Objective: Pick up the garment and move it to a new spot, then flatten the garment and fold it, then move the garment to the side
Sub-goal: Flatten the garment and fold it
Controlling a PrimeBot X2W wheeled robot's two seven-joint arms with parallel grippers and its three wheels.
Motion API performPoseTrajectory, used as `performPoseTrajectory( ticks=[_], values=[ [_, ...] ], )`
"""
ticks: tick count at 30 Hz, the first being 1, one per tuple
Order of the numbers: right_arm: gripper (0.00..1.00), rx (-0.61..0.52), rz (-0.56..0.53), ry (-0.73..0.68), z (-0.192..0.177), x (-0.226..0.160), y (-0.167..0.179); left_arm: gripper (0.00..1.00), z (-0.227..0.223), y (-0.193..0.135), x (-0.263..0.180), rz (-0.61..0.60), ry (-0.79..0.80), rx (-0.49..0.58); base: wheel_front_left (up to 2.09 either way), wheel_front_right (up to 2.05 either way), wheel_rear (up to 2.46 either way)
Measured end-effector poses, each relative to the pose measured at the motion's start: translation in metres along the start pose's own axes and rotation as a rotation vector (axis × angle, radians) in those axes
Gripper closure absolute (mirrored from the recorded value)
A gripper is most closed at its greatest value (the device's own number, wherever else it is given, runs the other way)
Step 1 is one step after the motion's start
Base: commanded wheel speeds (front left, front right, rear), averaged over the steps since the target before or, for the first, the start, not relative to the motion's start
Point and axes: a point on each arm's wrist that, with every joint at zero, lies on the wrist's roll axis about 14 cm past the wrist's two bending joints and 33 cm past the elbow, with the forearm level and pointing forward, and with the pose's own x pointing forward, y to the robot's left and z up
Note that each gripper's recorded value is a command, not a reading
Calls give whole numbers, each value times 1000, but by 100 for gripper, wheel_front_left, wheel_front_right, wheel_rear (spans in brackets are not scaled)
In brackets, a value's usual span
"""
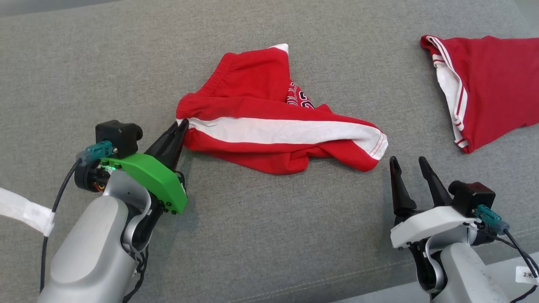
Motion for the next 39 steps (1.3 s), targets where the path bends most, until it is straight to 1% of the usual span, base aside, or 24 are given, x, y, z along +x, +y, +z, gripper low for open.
performPoseTrajectory(
  ticks=[6,10,15,16,17,18,19,20,23,24,31,35,39],
  values=[
    [0,25,19,15,-1,13,7,100,-8,3,-9,27,-15,-29,0,0,0],
    [0,54,50,30,0,25,19,100,-12,5,-12,38,-16,-41,0,0,0],
    [0,93,97,87,-9,33,37,100,-13,7,-14,46,-14,-43,0,0,0],
    [15,96,102,88,-10,35,39,100,-14,8,-14,48,-14,-43,0,0,0],
    [15,94,106,88,-9,36,41,100,-14,8,-14,49,-15,-43,0,0,0],
    [38,93,110,87,-9,37,42,100,-13,8,-14,49,-16,-43,0,0,0],
    [53,95,115,86,-8,38,44,100,-14,8,-14,51,-15,-42,0,0,0],
    [65,102,118,86,-8,39,45,100,-14,8,-15,51,-15,-42,0,0,0],
    [88,101,128,89,-9,39,48,100,-13,9,-15,57,-17,-41,0,0,0],
    [100,99,131,88,-8,40,49,100,-13,9,-15,57,-20,-40,0,0,0],
    [100,116,153,18,12,42,54,100,-3,10,-17,64,-61,-39,0,0,0],
    [100,127,189,-63,42,42,59,100,10,9,-23,65,-119,-53,0,0,0],
    [100,101,238,-143,79,38,62,100,34,2,-32,54,-209,-106,0,0,0]
  ],
)
